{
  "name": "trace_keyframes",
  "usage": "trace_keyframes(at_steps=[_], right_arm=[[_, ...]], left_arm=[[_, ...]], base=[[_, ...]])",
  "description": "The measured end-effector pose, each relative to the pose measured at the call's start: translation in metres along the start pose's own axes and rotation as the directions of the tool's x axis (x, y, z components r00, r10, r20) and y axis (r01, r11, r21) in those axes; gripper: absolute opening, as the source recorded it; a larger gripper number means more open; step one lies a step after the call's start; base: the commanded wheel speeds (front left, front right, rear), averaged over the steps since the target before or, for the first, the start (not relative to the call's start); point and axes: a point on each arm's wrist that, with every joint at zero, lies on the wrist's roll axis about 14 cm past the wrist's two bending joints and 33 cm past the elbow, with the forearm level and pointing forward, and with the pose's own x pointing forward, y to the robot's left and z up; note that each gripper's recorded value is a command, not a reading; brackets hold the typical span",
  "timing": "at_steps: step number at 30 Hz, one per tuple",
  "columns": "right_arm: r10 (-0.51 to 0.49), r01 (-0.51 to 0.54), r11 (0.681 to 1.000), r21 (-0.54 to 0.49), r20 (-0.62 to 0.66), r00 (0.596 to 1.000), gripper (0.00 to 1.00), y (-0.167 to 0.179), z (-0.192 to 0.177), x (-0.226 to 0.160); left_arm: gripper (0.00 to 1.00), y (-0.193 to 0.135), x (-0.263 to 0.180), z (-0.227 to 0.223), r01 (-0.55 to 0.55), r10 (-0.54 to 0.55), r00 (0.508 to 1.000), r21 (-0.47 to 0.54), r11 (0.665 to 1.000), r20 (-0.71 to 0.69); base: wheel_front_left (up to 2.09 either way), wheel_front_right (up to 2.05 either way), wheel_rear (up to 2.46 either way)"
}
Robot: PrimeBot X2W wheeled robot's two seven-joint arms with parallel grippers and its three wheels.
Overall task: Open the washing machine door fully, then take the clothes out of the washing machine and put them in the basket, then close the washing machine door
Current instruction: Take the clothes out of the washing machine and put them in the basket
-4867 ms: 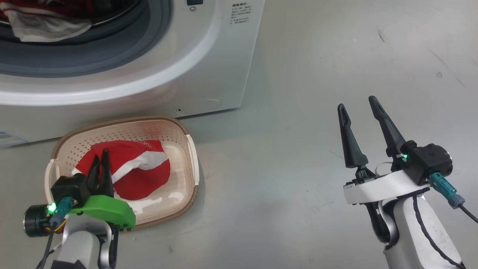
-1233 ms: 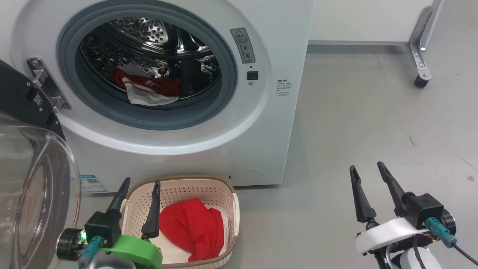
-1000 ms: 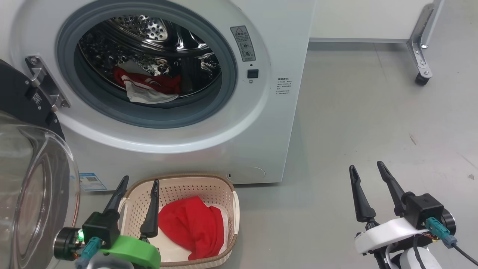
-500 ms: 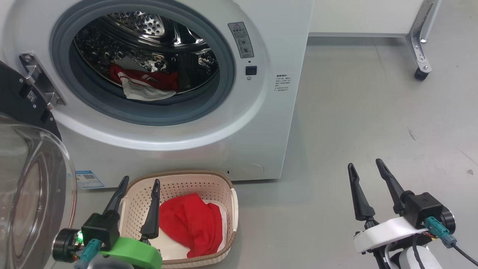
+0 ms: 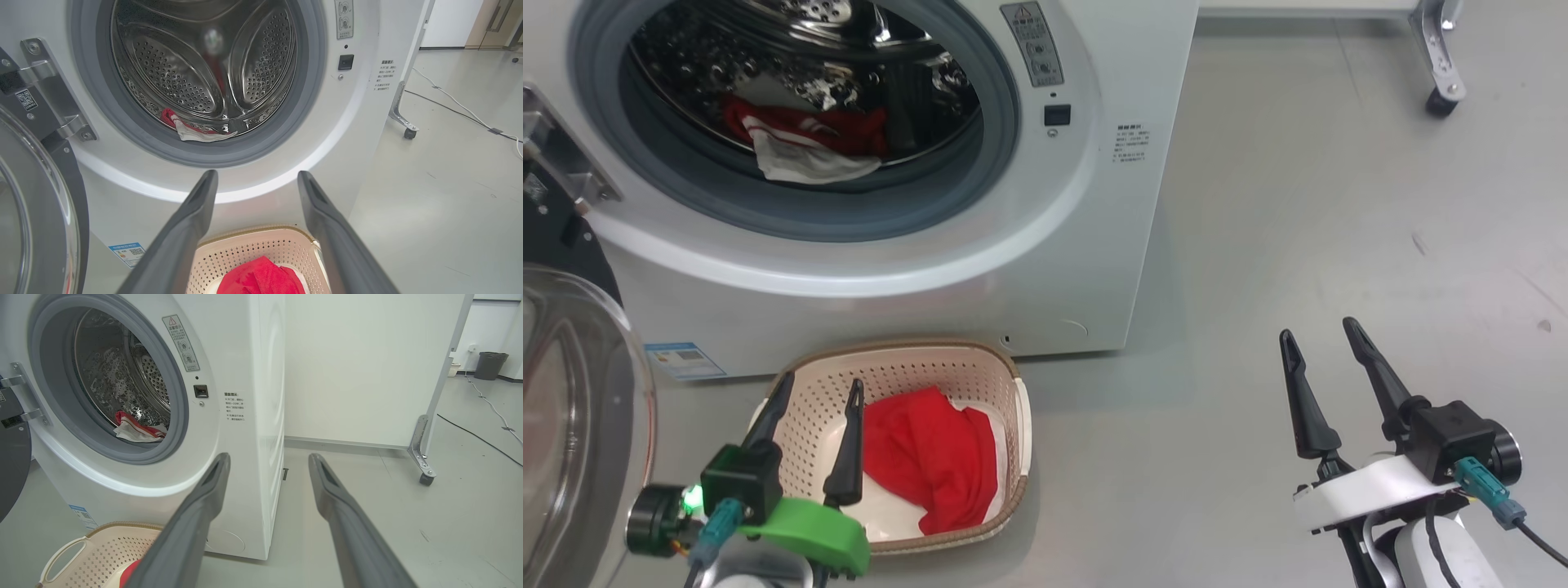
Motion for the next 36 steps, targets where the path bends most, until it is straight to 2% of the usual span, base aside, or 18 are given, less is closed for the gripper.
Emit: trace_keyframes(at_steps=[11, 18, 28, 36], right_arm=[[-0.037, 0.037, 0.999, 0.0, -0.041, 0.998, 1.0, -0.016, -0.017, 0.017], [-0.063, 0.064, 0.998, 0.019, -0.068, 0.996, 1.0, -0.025, -0.03, 0.028], [-0.091, 0.101, 0.991, 0.092, -0.105, 0.99, 1.0, -0.034, -0.05, 0.044], [-0.15, 0.163, 0.979, 0.119, -0.115, 0.982, 1.0, -0.053, -0.061, 0.058]], left_arm=[[1.0, -0.002, 0.056, -0.016, 0.031, -0.029, 0.998, 0.022, 0.999, -0.063], [1.0, 0.016, 0.101, -0.03, 0.002, 0.002, 0.994, 0.041, 0.999, -0.111], [1.0, 0.044, 0.173, -0.05, 0.012, 0.022, 0.979, 0.169, 0.986, -0.203], [1.0, 0.058, 0.235, -0.053, 0.003, 0.046, 0.972, 0.21, 0.978, -0.232]], base=[[0.0, 0.0, 0.0], [0.0, 0.0, 0.0], [0.0, 0.0, 0.0], [0.0, 0.0, 0.0]])
